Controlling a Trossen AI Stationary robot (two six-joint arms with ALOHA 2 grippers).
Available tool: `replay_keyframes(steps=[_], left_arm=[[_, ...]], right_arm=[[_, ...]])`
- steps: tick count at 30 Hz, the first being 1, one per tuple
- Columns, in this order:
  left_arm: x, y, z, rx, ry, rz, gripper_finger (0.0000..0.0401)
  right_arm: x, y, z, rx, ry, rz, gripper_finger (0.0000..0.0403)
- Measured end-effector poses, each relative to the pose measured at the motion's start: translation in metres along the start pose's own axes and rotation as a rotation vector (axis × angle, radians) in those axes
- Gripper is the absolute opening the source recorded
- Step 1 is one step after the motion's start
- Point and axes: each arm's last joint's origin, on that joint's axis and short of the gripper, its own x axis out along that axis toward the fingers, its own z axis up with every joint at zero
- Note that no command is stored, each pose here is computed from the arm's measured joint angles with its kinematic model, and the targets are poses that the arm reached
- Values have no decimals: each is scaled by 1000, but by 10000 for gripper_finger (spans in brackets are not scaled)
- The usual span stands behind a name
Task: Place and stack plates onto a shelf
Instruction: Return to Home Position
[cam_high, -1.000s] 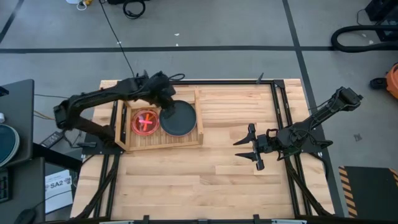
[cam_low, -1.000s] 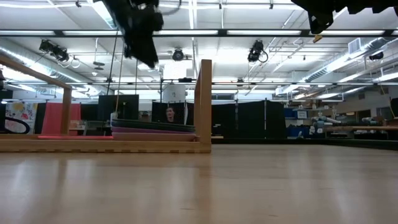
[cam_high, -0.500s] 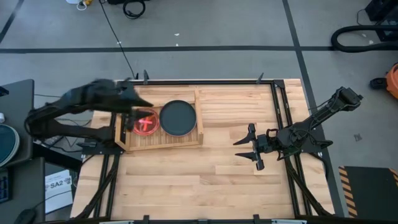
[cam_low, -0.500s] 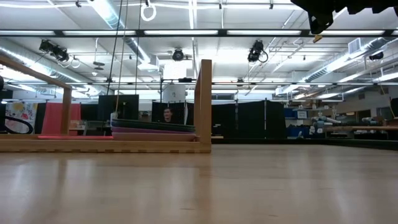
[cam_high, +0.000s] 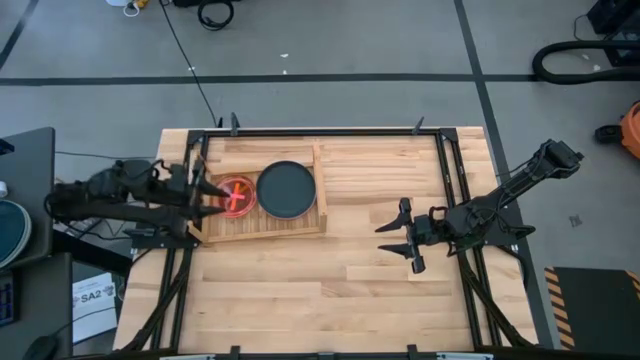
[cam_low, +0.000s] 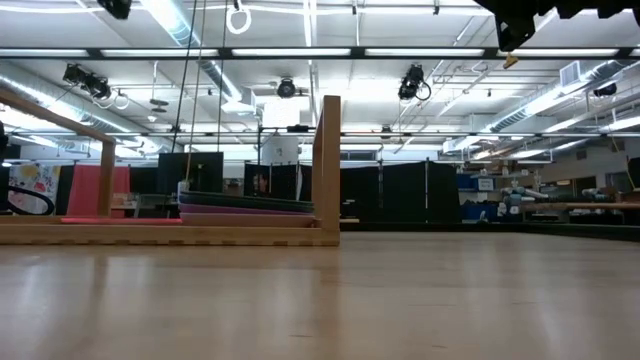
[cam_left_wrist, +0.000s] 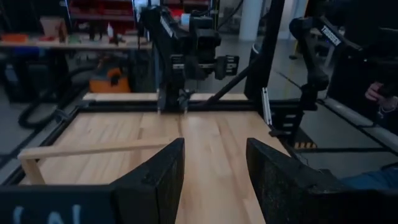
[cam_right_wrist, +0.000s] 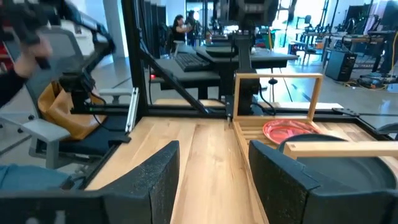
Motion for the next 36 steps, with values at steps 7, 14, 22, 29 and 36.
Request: replay_keyframes(steps=[7,14,22,29,36], left_arm=[[-2,2,-51,22,-109,-9,176],[-5,3,-85,25,-172,-14,176],[8,4,-109,27,-183,-41,176],[20,5,-129,45,-201,-55,176],[25,6,-138,75,-230,-51,176]], right_arm=[[0,0,5,23,-45,1,199],[0,-1,6,28,-57,-2,199],[1,-9,12,76,-113,-40,199],[-7,-22,24,124,-175,7,199],[-29,-33,39,124,-251,89,199]])
